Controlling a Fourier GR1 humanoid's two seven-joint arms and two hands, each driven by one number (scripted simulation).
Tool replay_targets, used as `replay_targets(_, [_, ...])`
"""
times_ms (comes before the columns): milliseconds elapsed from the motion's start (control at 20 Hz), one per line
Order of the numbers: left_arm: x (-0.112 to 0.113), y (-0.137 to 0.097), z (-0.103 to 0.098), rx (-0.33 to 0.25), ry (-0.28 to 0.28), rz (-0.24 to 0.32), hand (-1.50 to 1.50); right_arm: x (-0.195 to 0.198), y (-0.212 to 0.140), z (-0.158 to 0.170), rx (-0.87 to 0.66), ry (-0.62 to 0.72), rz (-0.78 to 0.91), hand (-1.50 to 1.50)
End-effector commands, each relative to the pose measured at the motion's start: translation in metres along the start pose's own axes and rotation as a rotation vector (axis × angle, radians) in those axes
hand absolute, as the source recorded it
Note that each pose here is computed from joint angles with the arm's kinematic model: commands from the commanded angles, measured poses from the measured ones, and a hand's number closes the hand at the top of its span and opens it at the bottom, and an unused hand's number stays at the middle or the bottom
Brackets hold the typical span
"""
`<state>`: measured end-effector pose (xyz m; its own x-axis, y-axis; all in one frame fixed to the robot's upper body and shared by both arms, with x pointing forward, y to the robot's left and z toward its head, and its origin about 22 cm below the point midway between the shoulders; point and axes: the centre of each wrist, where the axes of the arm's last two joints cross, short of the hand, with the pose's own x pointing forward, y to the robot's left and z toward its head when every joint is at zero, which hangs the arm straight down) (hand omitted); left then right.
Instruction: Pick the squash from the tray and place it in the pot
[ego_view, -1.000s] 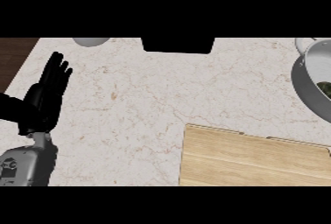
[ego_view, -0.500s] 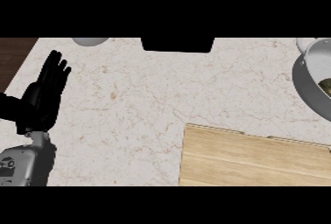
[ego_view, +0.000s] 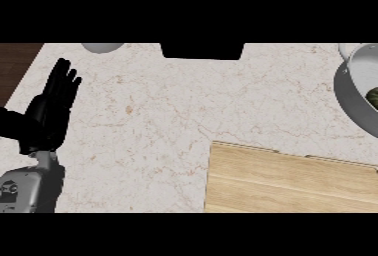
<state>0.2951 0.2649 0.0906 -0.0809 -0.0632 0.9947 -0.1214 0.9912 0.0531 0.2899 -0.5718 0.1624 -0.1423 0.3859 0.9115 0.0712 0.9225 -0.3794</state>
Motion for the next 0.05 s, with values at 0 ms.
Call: replay_targets(0, [-0.0051,0.0069,0.0057,0.008,0.000,0.005,0.00,-0.0057,-0.0093,0.0160,0.104,-0.112,-0.136,-1.50])
